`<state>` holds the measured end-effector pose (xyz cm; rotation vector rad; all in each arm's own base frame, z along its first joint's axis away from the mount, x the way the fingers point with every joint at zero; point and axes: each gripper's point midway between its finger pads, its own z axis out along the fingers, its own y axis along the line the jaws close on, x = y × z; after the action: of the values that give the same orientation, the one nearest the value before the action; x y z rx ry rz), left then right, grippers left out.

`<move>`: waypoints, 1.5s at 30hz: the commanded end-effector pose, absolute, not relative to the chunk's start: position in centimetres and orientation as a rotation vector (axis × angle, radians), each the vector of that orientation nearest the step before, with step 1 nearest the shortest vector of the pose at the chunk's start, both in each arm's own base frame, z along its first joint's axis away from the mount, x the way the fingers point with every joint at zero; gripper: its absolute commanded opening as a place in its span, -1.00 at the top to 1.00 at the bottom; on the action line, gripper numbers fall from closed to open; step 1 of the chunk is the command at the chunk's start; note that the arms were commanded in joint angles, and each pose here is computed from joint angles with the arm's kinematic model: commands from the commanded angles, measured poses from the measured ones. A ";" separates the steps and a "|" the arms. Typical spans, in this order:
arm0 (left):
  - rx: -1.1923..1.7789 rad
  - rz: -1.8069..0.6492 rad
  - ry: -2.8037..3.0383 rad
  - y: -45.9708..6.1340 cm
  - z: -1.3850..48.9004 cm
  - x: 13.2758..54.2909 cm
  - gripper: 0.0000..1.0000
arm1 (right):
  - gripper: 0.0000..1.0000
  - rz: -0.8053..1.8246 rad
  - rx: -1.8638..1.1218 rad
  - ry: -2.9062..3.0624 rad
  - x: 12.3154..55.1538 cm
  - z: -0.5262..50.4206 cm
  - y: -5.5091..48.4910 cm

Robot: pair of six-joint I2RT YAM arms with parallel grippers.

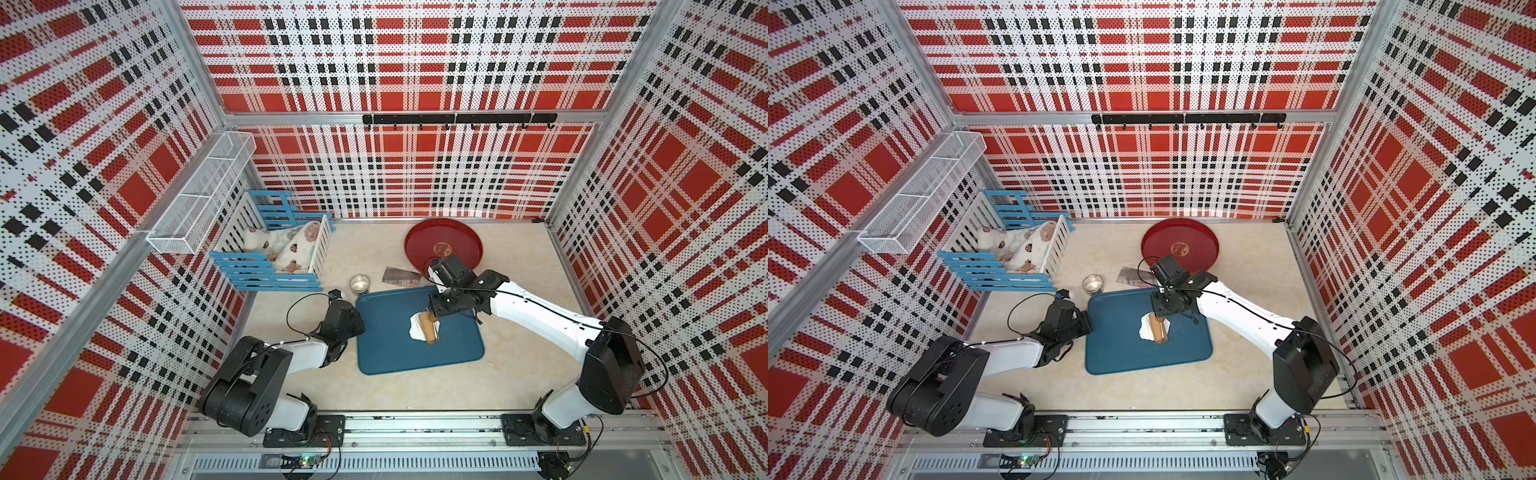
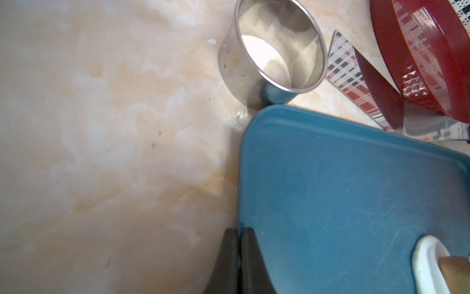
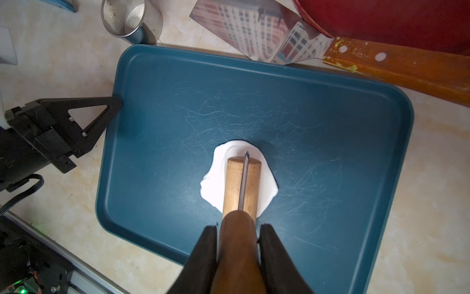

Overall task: Roll out the dumpling wrappers from the dough
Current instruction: Flatten out the dough on the work surface.

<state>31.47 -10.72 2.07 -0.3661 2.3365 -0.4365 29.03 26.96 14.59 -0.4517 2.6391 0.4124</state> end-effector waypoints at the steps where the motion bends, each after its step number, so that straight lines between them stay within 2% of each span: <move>1: -0.339 -0.487 2.334 -12.0 2.5 32.0 1.00 | 1.00 0.448 -0.499 2.628 29.3 13.6 27.9; 16: -0.309 -0.490 2.347 -12.9 2.7 32.9 1.00 | 1.00 0.500 -0.989 2.696 22.7 9.2 31.0; 29: -0.291 -0.499 2.360 -13.3 2.6 33.2 1.00 | 1.00 0.552 -1.252 2.596 19.0 10.0 32.5; 36: -0.295 -0.492 2.365 -13.2 2.5 33.0 1.00 | 1.00 0.390 -1.128 2.604 21.3 10.3 31.2; 40: -0.301 -0.476 2.374 -12.9 2.3 32.9 1.00 | 1.00 0.370 -0.890 2.595 24.4 12.7 30.0; 45: -0.297 -0.475 2.381 -12.9 2.1 32.6 1.00 | 1.00 0.472 -0.579 2.511 27.6 17.5 28.0</move>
<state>32.61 -11.53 2.05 -0.3068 2.3692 -0.4066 27.97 28.66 15.26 -0.7470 2.5009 0.3394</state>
